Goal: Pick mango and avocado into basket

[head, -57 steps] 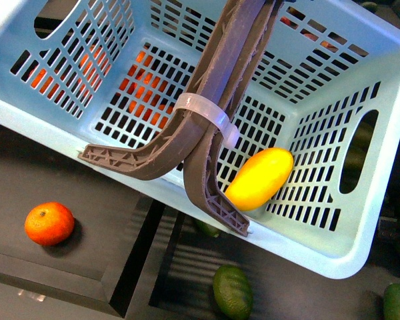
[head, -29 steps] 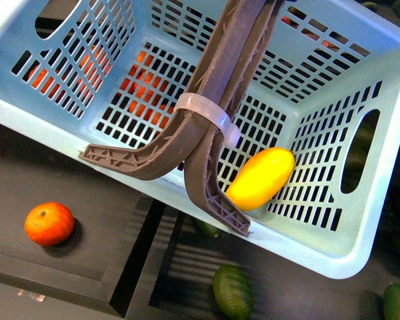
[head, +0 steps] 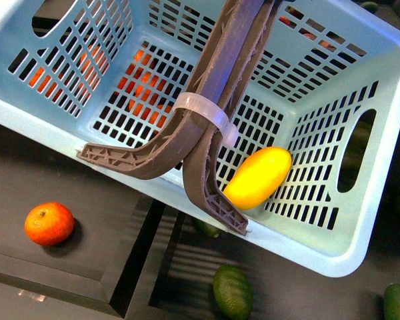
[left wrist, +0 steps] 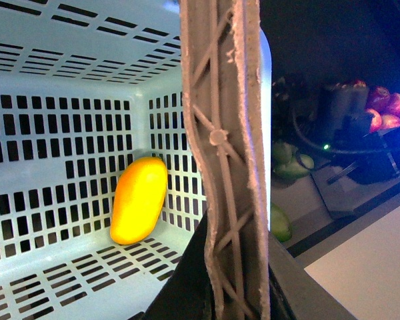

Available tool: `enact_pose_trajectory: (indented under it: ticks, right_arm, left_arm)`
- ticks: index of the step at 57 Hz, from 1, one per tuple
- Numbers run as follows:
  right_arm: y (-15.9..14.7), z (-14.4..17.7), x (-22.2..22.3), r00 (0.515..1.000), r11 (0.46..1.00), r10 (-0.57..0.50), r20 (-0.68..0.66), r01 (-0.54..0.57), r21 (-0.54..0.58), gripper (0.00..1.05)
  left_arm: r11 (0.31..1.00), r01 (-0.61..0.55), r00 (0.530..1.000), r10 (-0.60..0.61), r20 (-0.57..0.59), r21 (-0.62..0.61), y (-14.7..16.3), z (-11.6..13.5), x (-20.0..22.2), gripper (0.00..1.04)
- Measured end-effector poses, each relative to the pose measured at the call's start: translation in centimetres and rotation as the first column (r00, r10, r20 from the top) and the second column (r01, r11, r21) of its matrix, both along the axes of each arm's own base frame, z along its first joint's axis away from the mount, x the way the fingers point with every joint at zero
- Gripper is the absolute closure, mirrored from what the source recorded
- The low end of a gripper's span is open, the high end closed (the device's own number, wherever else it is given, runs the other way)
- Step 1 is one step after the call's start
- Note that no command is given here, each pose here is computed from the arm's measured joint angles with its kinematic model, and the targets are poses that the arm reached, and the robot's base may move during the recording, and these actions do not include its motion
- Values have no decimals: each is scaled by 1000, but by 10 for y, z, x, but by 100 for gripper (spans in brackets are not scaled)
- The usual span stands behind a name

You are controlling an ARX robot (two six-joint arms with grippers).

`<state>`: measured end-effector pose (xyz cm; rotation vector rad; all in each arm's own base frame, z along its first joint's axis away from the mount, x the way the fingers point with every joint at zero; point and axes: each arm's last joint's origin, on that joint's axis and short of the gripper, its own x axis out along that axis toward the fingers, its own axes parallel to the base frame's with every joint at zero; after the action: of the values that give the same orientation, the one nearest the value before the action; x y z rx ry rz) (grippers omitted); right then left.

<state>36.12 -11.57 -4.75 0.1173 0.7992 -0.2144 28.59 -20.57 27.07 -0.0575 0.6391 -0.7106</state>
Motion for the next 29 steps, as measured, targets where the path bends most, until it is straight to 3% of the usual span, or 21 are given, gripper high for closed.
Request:
enact_pose_trajectory:
  ticks: [18,29]
  right_arm:
    - [-16,108,5,984,999,-14,177,8,37,57]
    - [16,182,-8,957,991,53,286,-85,99,57]
  left_arm:
    - [1000,1,1000,-1,-1,0,0,0,0,95]
    - [1000,1,1000,-1,0,0,0,0,0,95]
